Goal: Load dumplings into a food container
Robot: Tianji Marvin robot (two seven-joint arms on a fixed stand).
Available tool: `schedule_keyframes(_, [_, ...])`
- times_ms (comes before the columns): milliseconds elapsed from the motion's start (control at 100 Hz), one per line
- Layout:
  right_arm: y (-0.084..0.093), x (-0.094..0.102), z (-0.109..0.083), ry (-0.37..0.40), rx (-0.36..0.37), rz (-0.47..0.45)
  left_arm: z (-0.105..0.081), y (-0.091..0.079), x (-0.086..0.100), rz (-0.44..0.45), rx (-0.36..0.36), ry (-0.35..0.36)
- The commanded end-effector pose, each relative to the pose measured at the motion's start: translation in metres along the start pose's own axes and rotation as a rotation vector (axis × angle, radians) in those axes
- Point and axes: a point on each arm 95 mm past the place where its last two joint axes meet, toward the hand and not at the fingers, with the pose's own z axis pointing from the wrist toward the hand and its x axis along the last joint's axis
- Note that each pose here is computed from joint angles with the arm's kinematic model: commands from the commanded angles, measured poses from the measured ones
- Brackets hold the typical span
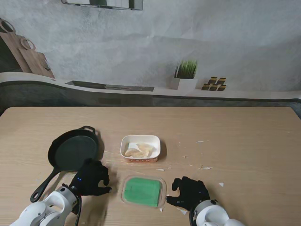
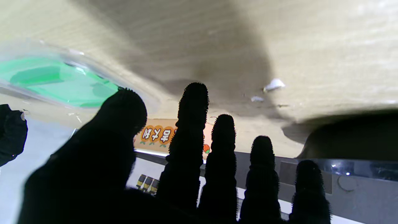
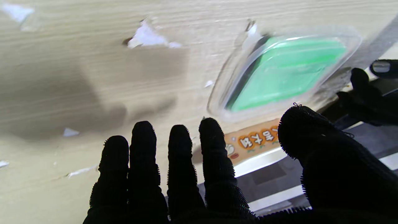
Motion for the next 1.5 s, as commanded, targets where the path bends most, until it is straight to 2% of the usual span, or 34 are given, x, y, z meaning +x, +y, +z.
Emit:
schedule_keyframes(0, [-0.009,0.005,0.002,0.003,0.027,0.026,-0.002,0.010,0.002,-0.013,-0.049,0.003])
schedule_keyframes(150, [-0.016,0.010,0.007,-0.018,0.034,0.011,0.000,0.011,0.002,-0.003,-0.042,-0.008])
schedule_keyframes(360, [-0.024,0.009,0.015,-0.062,0.016,-0.019,0.005,0.014,0.006,-0.004,-0.069,-0.016])
schedule_keyframes(940, [-0.037,0.010,0.028,-0.113,0.053,0.001,0.012,0.018,0.016,-0.046,-0.083,-0.057])
schedule_keyframes(1380, [-0.040,0.020,0.031,-0.130,0.064,-0.006,0.010,0.018,0.024,-0.120,-0.069,-0.018])
schedule_keyframes(1490, [-0.041,0.022,0.031,-0.140,0.068,-0.008,0.012,0.020,0.025,-0.118,-0.102,-0.010])
